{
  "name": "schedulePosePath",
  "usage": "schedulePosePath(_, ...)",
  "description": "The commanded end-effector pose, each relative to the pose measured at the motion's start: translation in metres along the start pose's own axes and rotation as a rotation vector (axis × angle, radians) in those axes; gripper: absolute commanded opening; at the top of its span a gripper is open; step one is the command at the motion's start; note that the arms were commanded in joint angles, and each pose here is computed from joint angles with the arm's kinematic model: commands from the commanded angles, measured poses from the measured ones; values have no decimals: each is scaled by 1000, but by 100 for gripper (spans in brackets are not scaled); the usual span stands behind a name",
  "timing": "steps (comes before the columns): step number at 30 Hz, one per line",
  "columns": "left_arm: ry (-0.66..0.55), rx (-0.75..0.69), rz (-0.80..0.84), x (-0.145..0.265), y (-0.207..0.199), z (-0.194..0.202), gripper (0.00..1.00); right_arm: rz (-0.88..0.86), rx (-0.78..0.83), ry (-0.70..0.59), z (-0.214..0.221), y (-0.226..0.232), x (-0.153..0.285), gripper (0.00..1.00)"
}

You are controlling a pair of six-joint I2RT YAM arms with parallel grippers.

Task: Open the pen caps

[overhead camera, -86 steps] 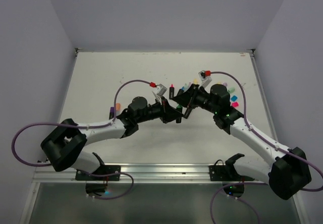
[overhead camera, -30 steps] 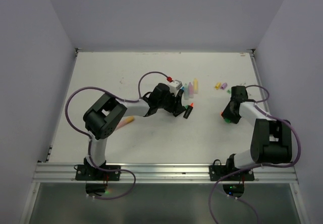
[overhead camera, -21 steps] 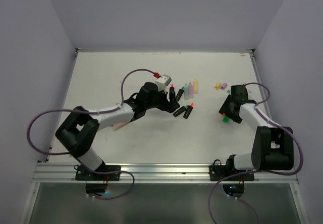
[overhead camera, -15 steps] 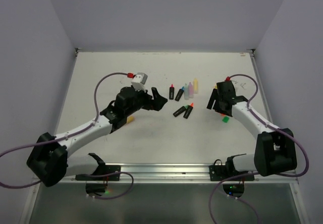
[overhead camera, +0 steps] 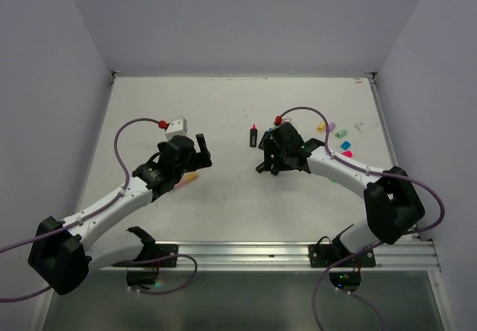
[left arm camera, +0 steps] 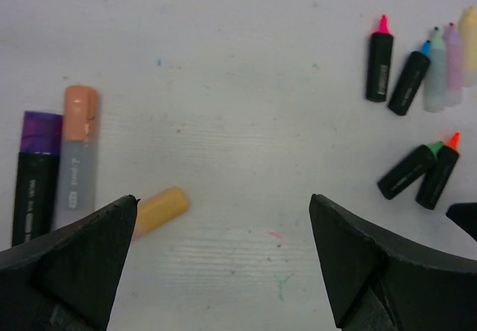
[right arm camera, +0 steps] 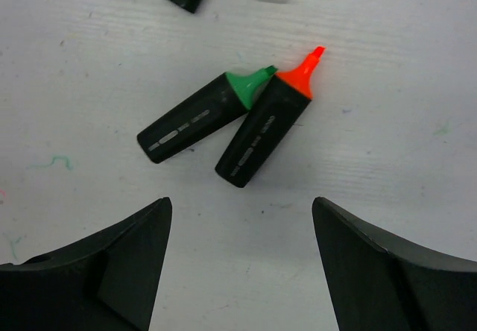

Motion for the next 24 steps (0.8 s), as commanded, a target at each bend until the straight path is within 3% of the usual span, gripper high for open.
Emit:
schedulePosePath(1, -44, 3, -211, 0, 40, -14, 100, -83, 17, -22, -7, 20, 4, 80)
schedulePosePath(3, -35, 11, -187, -5, 43, -18, 99, -108, 39, -17, -3, 25, 5, 80)
schedulePosePath(8, 47, 6, -343, -25, 71, -9, 92, -133, 62, -21, -3, 27, 5, 79)
schedulePosePath(16, 55, 22, -276, -39, 73, 11, 76, -205, 49, -12, -1, 37, 5, 78)
schedulePosePath(24, 99, 19, -351, -46, 86, 28, 74, -215, 50, -15, 3, 36, 5, 78)
Point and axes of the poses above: each gripper's point midway between its finger pads, its own x axis back along the fingers, its own y axis along the line the jaws close on, z = x × y, the point moved 5 cm from there along x, back along the fingers, and after that the axes turned 2 degrees about x, right-handed, at the moved point
